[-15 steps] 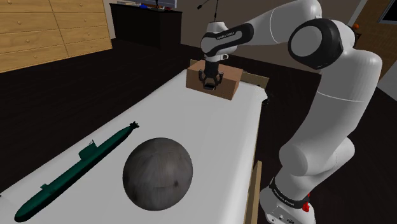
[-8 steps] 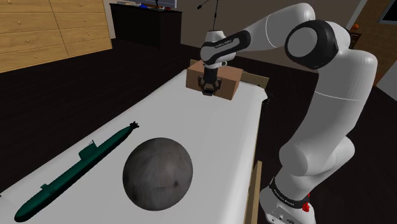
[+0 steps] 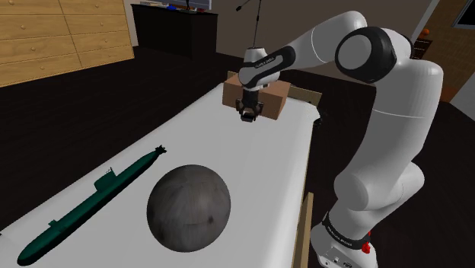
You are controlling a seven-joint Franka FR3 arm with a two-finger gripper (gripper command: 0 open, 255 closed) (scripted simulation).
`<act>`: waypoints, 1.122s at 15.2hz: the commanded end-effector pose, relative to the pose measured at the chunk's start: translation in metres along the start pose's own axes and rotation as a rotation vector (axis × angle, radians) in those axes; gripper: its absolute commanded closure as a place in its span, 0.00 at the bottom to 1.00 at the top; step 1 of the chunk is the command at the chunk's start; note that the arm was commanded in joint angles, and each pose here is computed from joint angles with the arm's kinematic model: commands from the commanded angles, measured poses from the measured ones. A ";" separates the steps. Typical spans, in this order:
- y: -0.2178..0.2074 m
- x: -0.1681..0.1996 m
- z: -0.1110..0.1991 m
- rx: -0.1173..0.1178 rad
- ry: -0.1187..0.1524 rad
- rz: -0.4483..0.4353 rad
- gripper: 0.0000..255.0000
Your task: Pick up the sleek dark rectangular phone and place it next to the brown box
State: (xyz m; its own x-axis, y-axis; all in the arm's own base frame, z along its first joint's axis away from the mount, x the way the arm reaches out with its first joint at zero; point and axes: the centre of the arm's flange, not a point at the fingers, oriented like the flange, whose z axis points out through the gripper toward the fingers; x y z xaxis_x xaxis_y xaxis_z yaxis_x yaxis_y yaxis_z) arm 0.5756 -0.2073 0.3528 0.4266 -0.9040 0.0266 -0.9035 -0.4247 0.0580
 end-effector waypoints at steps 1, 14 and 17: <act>0.000 0.001 0.009 0.000 0.000 0.000 1.00; 0.000 0.001 0.009 0.000 0.000 0.000 0.00; 0.000 0.001 -0.030 0.000 0.000 0.000 0.00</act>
State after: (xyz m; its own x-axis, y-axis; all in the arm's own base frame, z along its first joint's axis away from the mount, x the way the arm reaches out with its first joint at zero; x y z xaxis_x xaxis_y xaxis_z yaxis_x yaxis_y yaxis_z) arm 0.5776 -0.2076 0.3716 0.4266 -0.9040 0.0278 -0.9036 -0.4246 0.0567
